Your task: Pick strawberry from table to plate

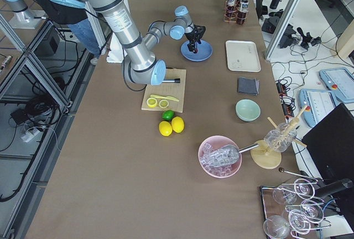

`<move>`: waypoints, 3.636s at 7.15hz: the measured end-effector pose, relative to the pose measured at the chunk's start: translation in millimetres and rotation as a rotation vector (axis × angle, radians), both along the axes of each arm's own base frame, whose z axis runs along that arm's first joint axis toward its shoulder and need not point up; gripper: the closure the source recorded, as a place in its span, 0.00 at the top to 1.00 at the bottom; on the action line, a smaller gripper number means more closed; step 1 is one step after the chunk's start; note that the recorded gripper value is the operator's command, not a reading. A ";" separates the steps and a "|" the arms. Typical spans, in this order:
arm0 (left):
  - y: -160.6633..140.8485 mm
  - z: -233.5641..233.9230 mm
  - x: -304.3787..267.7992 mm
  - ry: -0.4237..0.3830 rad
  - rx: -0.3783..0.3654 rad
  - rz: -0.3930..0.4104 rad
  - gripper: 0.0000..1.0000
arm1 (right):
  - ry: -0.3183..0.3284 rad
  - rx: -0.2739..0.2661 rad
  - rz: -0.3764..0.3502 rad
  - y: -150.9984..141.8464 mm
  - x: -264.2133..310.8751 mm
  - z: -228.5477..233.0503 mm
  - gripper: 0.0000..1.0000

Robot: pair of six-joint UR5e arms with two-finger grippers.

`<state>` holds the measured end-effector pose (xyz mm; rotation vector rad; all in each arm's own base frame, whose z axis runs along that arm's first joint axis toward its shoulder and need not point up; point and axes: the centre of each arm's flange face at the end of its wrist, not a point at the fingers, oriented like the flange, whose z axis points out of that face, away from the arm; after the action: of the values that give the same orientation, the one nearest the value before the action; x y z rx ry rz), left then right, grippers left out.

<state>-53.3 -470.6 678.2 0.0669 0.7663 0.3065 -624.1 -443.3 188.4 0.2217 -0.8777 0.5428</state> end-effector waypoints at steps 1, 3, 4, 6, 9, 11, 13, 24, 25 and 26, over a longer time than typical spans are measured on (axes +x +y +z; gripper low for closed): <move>2.5 1.5 0.0 0.000 -0.001 0.001 0.98 | 0.013 -0.022 -0.010 -16.2 23.1 -6.1 0.99; 4.3 3.2 0.0 0.000 -0.003 0.003 0.98 | 0.083 -0.063 -0.064 -64.3 87.9 6.4 0.99; 4.6 3.6 0.0 0.000 -0.002 0.004 0.98 | 0.122 -0.059 -0.121 -90.2 136.4 37.1 0.99; 4.7 2.9 -0.1 0.000 0.001 0.004 0.98 | 0.226 0.011 -0.266 -112.4 252.5 128.3 0.99; 4.6 2.4 -0.1 0.001 0.004 0.004 0.98 | 0.310 0.081 -0.462 -112.1 420.0 241.7 0.99; 4.5 2.4 -0.2 0.001 0.005 0.004 0.98 | 0.325 0.140 -0.595 -103.7 535.0 314.8 0.99; 4.6 2.5 -0.3 0.001 0.004 0.004 0.98 | 0.305 0.176 -0.672 -97.6 624.3 383.0 1.00; -0.8 -5.3 10.1 0.136 -0.017 -0.009 0.98 | 0.259 0.036 -0.654 -50.3 721.4 508.9 1.00; 2.6 -0.2 9.9 0.145 -0.027 -0.011 0.98 | 0.259 0.036 -0.655 -50.1 721.1 509.2 1.00; 4.4 5.5 6.7 0.138 -0.036 -0.017 0.98 | 0.258 0.036 -0.655 -50.0 721.1 509.2 1.00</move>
<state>-46.6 -466.1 683.7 0.0606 0.9073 0.2738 97.0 -493.3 697.7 0.0265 -0.6565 -0.1120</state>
